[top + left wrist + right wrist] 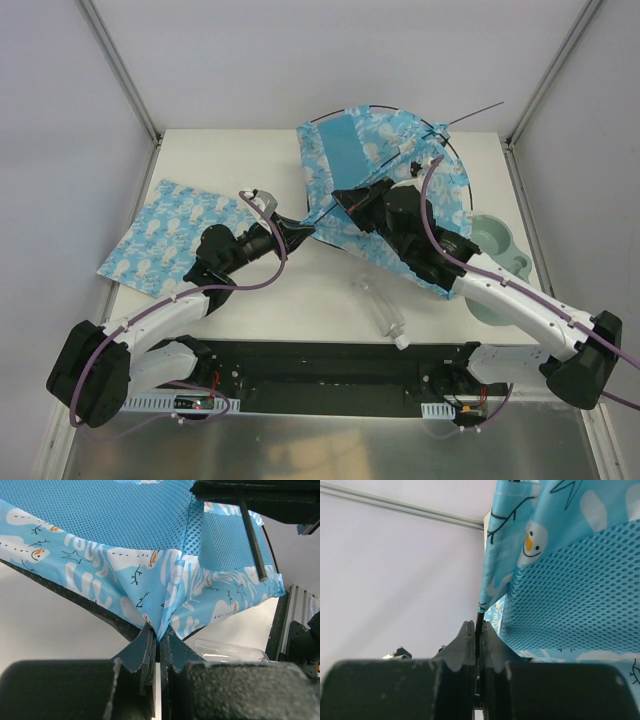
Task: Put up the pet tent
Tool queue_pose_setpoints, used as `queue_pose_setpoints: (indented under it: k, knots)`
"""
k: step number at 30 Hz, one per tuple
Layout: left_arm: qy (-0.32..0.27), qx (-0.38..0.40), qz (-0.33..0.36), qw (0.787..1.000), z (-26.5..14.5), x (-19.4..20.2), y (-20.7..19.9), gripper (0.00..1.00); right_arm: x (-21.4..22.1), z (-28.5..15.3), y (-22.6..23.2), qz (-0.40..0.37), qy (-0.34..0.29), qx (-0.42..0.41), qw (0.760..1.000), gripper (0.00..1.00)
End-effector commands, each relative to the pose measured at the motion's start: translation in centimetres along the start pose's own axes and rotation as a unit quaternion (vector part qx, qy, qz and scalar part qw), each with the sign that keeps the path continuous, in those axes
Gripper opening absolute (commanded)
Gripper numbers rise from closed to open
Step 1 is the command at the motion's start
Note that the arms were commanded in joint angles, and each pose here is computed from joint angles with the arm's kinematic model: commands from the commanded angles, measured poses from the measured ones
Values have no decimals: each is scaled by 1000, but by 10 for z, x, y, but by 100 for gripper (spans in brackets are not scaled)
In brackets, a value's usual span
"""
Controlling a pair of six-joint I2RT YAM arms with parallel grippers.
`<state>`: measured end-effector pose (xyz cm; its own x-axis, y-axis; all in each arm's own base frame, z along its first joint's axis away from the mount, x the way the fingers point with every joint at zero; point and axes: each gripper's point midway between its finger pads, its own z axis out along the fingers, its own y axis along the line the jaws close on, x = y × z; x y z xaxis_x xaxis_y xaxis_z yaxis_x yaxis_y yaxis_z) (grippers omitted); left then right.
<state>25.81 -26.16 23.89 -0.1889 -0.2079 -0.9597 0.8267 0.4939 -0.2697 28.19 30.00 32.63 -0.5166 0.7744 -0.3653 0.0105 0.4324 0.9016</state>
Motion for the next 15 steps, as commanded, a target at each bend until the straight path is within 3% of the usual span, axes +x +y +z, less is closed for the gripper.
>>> queue_pose_setpoints:
  k: [1,15]
  knots:
    - [-22,22,19,999,-1,-16,-12,0,-40,7,-2,-43,-97,10,994,0]
    - [-5,11,37,999,-2,-6,-6,0,-53,15,-1,26,-147,-6,989,0]
